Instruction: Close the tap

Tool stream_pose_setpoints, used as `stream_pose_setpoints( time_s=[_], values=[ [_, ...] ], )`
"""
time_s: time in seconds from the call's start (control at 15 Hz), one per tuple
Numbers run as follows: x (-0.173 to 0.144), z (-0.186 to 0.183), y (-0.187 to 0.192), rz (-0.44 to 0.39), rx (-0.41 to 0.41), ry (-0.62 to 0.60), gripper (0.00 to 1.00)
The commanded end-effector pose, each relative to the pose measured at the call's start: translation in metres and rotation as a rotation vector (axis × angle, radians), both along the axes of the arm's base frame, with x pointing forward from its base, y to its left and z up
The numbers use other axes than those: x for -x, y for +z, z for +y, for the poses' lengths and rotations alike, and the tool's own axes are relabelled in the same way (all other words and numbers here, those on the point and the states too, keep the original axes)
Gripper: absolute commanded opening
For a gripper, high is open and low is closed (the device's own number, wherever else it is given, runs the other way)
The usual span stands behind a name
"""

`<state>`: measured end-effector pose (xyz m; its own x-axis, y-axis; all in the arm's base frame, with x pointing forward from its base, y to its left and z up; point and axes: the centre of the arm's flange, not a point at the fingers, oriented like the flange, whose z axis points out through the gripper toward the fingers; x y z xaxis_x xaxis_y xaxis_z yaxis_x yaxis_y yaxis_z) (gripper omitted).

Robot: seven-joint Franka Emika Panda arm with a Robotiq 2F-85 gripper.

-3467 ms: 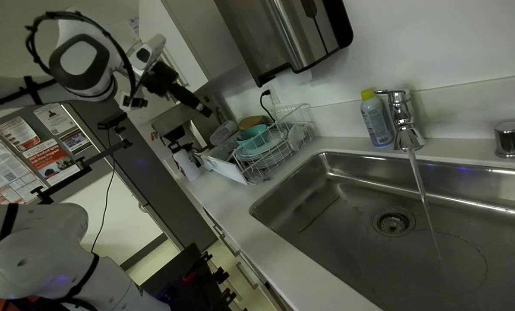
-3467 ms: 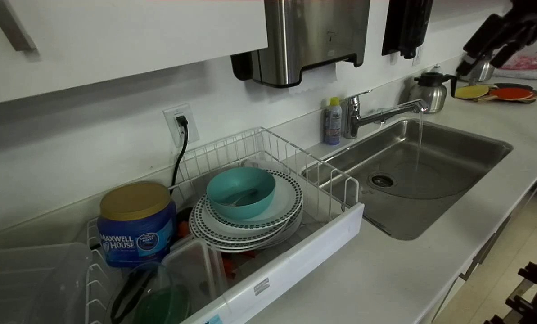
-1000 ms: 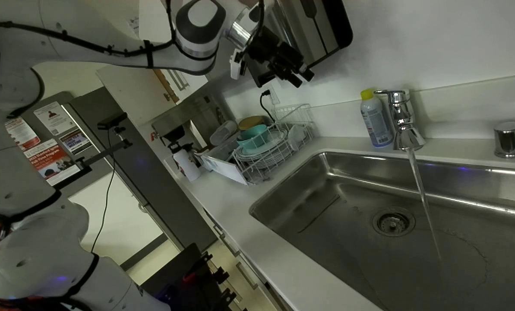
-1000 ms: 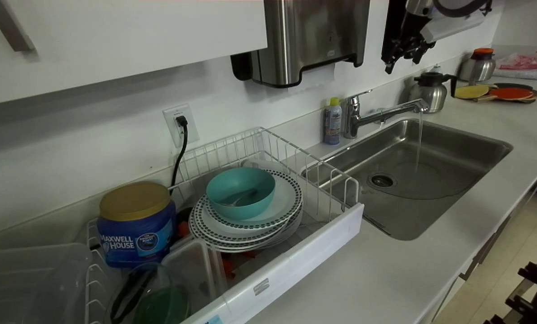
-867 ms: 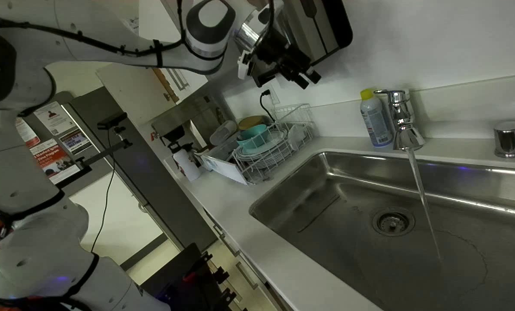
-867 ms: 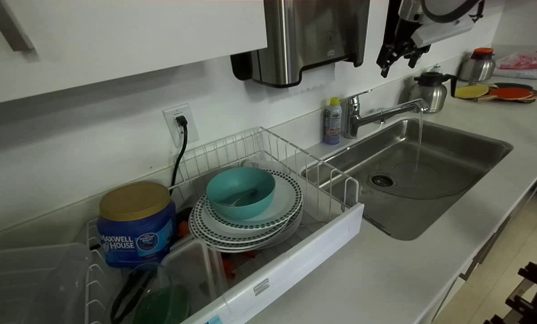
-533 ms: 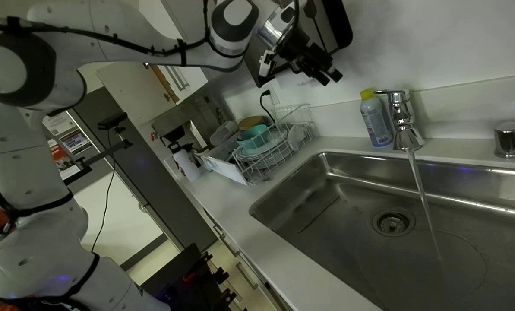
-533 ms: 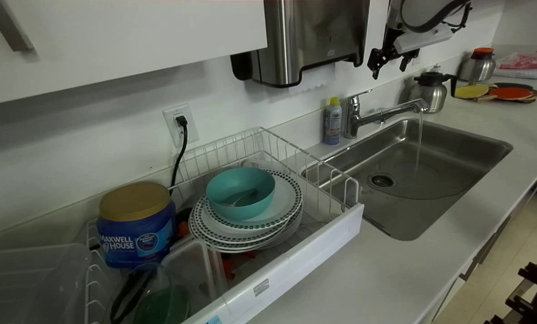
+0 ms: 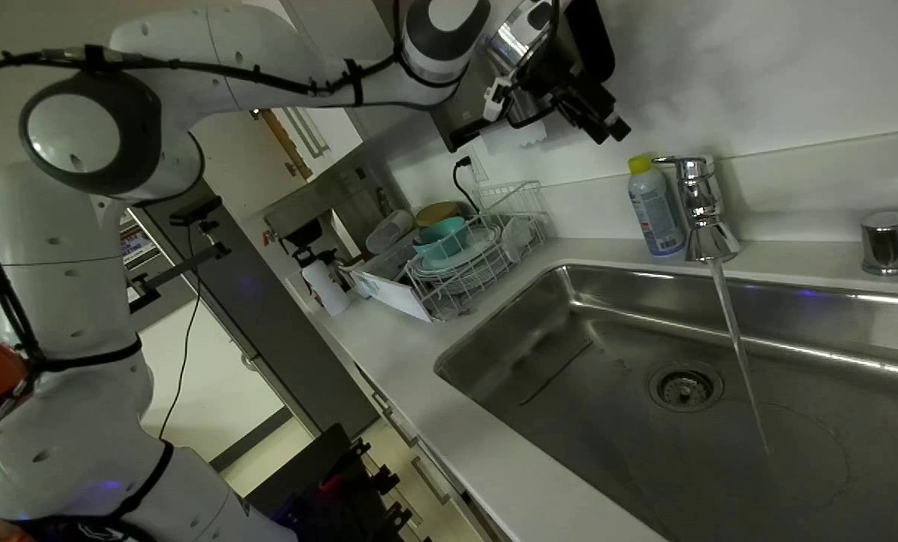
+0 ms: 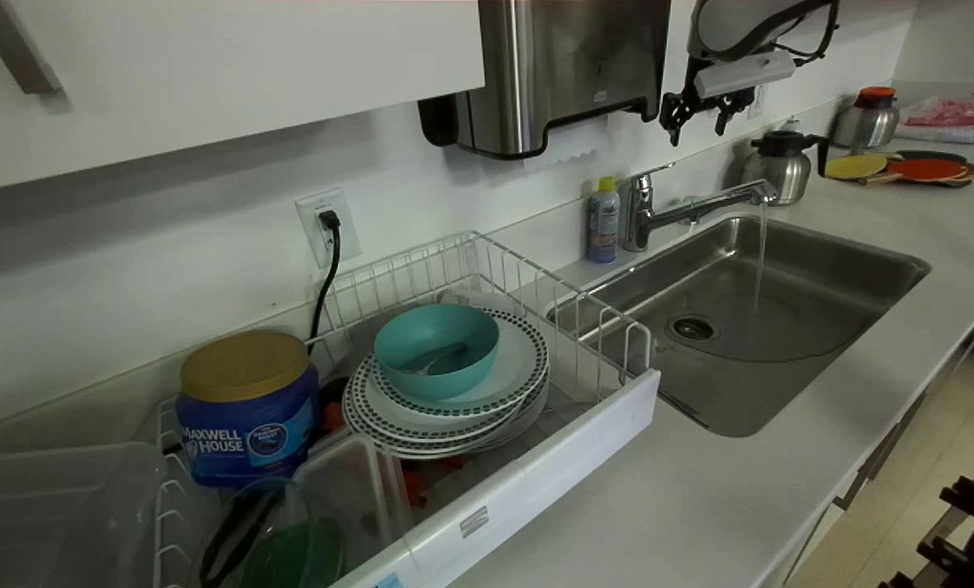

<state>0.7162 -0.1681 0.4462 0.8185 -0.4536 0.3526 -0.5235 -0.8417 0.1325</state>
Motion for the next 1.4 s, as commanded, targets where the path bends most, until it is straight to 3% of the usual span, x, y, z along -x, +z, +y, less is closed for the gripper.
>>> stream_pose_setpoints(
  time_s=[0.0, 0.53, 0.6, 0.73, 1.33],
  values=[
    [-0.032, -0.005, 0.0, 0.017, -0.012, -0.052, 0.59],
    [-0.046, -0.023, -0.023, -0.084, -0.069, -0.043, 0.0],
    [-0.036, -0.015, -0.024, -0.044, -0.05, -0.054, 0.15],
    [-0.038, -0.02, -0.027, -0.061, -0.056, -0.059, 0.01],
    [-0.046, -0.029, -0.037, -0.084, -0.063, -0.036, 0.0]
  ],
)
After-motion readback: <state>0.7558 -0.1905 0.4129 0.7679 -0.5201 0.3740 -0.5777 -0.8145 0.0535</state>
